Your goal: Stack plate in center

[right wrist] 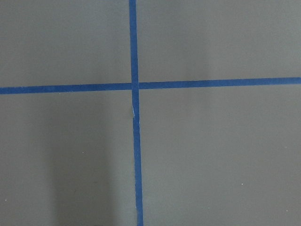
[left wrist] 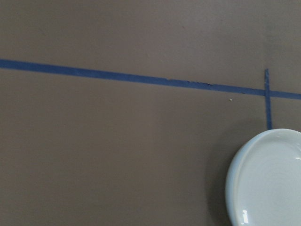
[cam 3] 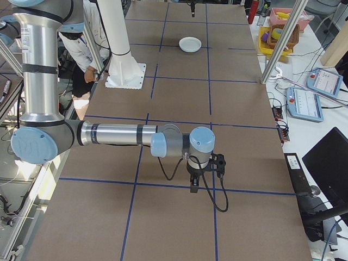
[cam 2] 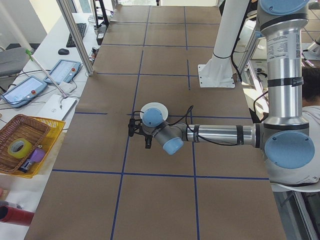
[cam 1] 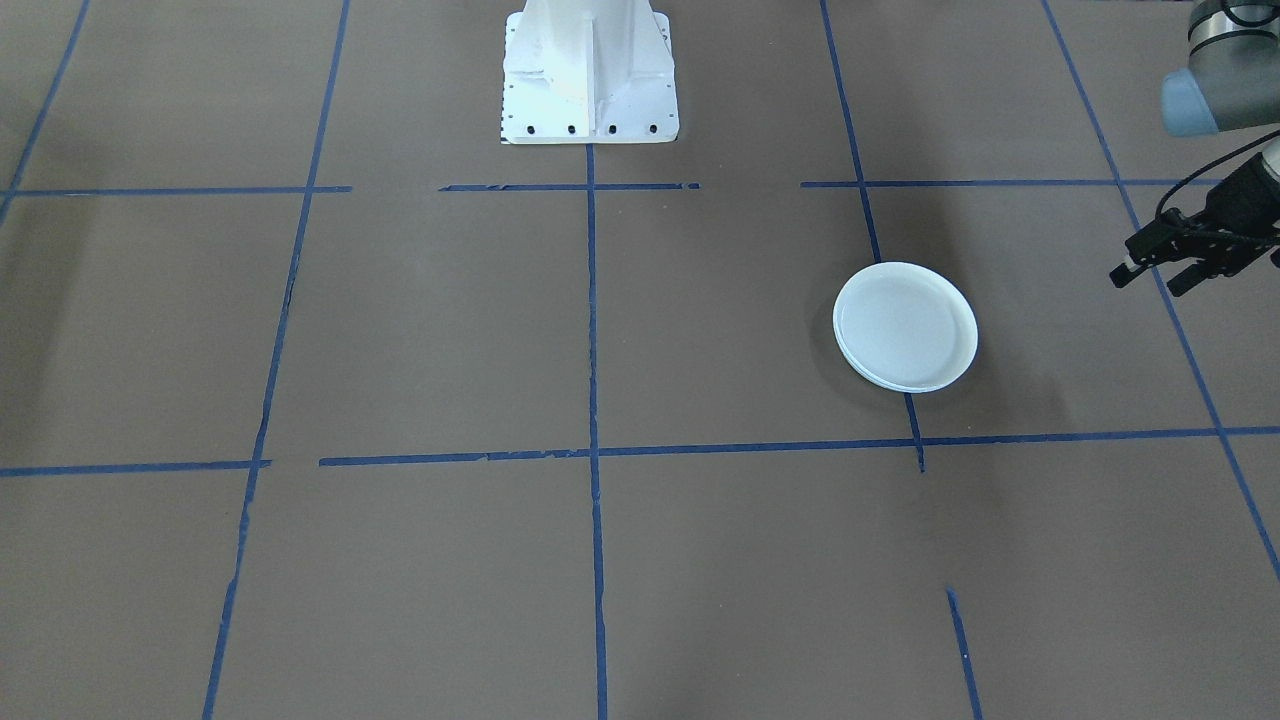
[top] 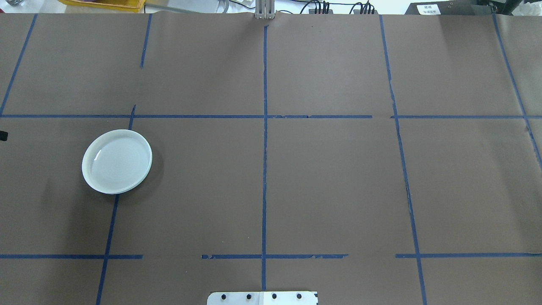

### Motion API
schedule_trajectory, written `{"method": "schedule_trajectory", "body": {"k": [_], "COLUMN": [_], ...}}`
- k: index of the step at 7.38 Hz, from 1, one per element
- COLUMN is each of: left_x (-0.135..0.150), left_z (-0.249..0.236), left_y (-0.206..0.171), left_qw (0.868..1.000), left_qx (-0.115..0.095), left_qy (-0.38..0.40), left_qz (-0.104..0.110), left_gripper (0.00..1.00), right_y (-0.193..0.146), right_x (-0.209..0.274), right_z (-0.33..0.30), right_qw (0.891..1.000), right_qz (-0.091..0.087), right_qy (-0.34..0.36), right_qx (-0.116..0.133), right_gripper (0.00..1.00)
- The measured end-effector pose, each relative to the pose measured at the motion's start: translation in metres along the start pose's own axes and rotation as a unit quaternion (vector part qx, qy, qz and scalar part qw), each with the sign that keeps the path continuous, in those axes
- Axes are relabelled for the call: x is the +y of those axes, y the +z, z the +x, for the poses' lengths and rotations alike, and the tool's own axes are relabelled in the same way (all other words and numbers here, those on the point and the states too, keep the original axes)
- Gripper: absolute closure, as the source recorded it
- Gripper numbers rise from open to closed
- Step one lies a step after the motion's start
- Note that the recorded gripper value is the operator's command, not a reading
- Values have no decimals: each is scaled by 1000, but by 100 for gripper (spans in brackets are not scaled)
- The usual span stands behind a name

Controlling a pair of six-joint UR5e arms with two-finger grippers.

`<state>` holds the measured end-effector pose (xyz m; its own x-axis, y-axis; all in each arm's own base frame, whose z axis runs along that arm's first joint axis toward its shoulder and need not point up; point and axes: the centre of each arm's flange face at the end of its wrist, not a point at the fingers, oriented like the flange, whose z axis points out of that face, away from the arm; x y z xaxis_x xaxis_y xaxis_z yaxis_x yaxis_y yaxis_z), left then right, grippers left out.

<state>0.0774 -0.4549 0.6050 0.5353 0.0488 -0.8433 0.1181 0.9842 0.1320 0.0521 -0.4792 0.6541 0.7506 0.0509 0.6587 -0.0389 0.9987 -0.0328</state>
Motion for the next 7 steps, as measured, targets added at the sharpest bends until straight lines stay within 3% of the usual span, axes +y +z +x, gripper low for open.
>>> {"method": "schedule_trajectory", "body": {"k": [3, 5, 7], "left_x": [-12, -11, -6], "left_z": [-74, -90, -93], "left_y": [-63, -97, -107], "left_qw": [997, 996, 996], "left_qx": [-61, -76, -80], "left_qy": [46, 47, 36], "left_qz": [-8, -25, -33], "left_gripper": [0, 0, 0], "right_y": [0, 0, 0], "right_x": [0, 0, 0], "right_z": [0, 0, 0], "right_qw": [1000, 1000, 1000], "right_qz": [0, 0, 0], "right_qy": [0, 0, 0], "right_qx": [0, 0, 0], "right_gripper": [0, 0, 0]}}
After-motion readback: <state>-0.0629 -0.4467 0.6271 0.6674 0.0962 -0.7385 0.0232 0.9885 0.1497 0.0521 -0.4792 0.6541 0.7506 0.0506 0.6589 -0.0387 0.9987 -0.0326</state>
